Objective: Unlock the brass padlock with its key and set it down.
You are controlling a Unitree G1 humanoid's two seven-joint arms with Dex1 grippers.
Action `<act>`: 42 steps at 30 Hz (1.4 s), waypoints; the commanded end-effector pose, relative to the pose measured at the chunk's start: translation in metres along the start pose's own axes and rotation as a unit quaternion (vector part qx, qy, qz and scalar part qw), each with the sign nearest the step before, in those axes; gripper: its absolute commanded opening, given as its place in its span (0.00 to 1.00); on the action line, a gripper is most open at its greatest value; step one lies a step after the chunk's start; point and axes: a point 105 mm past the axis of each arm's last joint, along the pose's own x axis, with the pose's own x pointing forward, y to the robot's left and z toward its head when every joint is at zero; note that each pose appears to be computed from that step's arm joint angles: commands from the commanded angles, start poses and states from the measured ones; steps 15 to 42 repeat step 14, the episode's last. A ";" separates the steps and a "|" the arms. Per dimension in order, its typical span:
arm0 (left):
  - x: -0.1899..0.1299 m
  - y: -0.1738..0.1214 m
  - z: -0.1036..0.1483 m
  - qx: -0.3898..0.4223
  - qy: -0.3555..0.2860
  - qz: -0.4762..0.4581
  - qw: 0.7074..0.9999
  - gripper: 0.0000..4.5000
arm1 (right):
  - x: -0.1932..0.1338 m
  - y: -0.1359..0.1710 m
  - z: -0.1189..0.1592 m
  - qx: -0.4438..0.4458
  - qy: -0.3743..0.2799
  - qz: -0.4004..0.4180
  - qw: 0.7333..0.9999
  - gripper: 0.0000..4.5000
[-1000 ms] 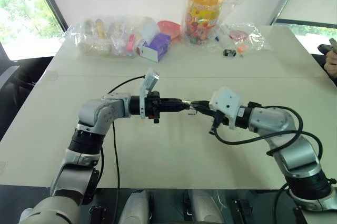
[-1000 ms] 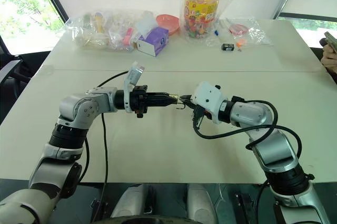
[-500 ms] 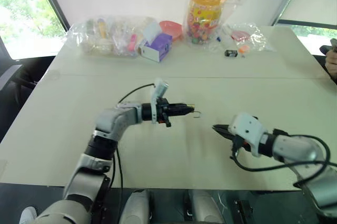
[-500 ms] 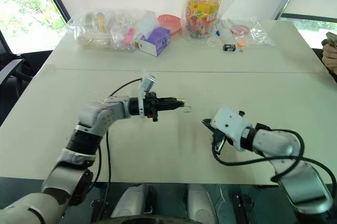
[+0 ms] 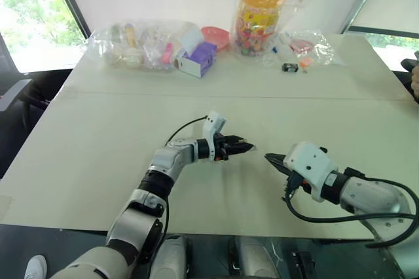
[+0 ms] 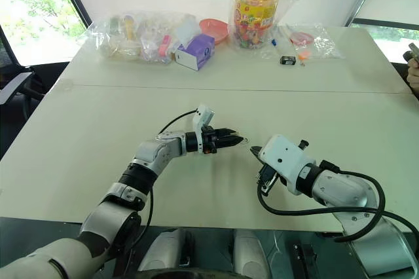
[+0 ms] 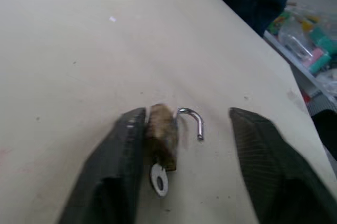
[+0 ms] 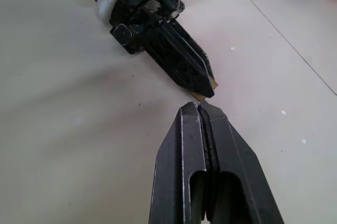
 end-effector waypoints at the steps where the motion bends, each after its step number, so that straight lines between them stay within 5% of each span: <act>1: -0.023 0.010 -0.007 0.041 0.031 0.017 0.999 0.97 | -0.004 0.001 0.007 -0.016 -0.011 -0.002 1.000 0.00; 13: -0.084 -0.035 0.025 0.210 0.049 -0.068 0.974 0.99 | -0.019 -0.015 -0.004 -0.028 0.025 0.017 0.999 0.00; 42: -0.088 -0.037 0.027 0.214 0.053 -0.070 0.973 0.99 | -0.021 -0.016 -0.005 -0.030 0.028 0.020 0.999 0.00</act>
